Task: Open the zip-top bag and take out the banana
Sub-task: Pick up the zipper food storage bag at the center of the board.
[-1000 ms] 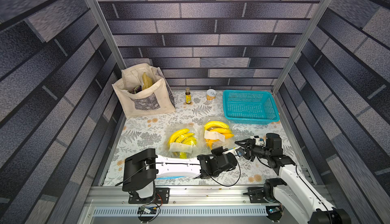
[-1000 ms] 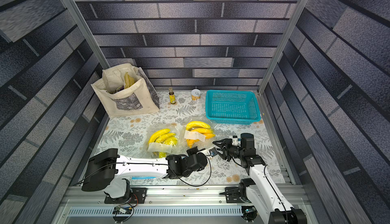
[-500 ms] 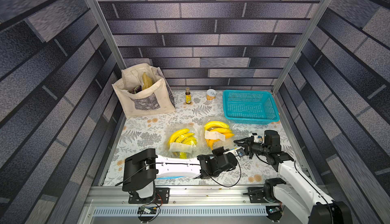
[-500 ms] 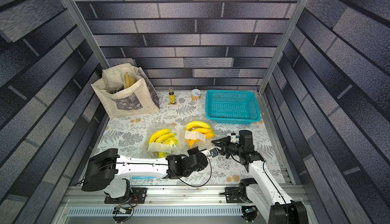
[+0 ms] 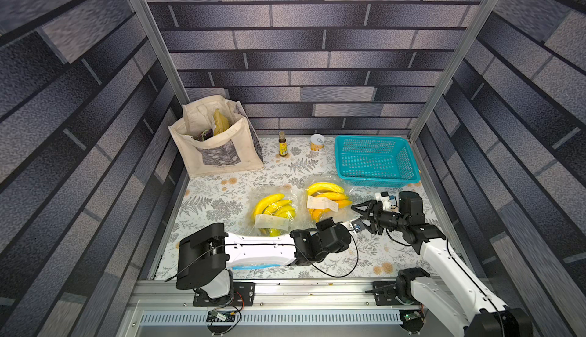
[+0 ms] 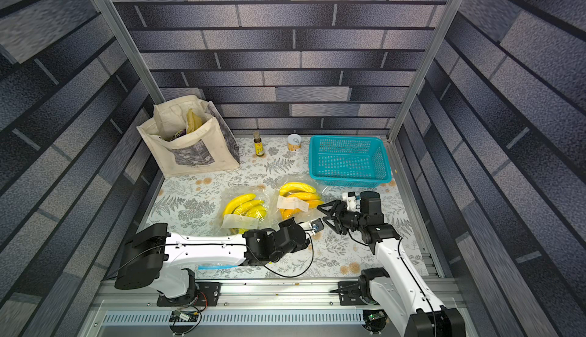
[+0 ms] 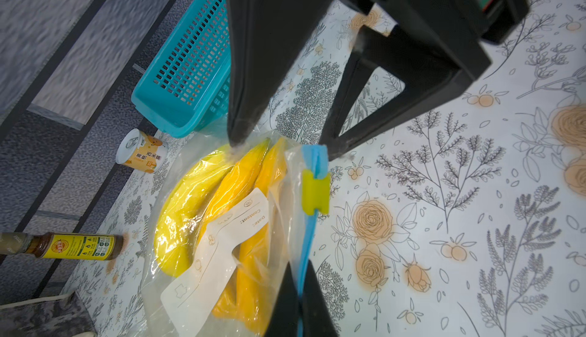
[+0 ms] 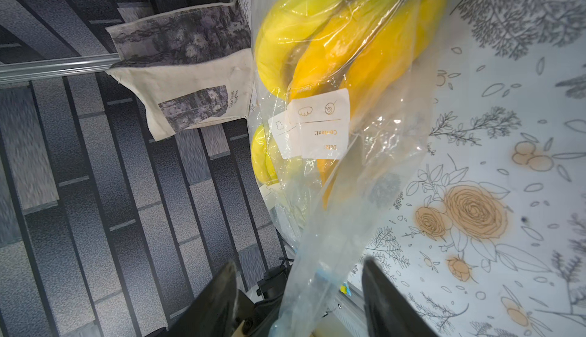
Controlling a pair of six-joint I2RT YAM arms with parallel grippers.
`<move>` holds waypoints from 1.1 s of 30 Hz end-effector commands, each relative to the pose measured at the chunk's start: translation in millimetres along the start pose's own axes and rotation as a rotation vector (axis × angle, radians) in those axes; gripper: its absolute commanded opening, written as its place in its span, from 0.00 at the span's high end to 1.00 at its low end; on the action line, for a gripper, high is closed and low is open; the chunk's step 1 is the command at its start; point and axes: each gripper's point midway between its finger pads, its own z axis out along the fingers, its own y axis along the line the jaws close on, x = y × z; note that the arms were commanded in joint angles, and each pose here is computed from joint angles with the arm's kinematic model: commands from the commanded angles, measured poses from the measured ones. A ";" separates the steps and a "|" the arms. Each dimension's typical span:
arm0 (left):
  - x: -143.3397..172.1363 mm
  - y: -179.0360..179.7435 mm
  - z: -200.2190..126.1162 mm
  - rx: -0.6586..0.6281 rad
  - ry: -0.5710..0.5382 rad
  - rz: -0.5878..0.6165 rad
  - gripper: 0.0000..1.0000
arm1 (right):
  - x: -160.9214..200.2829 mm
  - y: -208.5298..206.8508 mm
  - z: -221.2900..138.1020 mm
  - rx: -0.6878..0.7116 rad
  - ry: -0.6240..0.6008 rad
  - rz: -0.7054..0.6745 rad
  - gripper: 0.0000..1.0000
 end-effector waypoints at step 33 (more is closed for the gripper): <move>-3.3 88.5 -12.7 0.519 -0.001 -0.386 0.93 | 3.0 93.6 15.1 -0.163 0.020 -1.311 0.34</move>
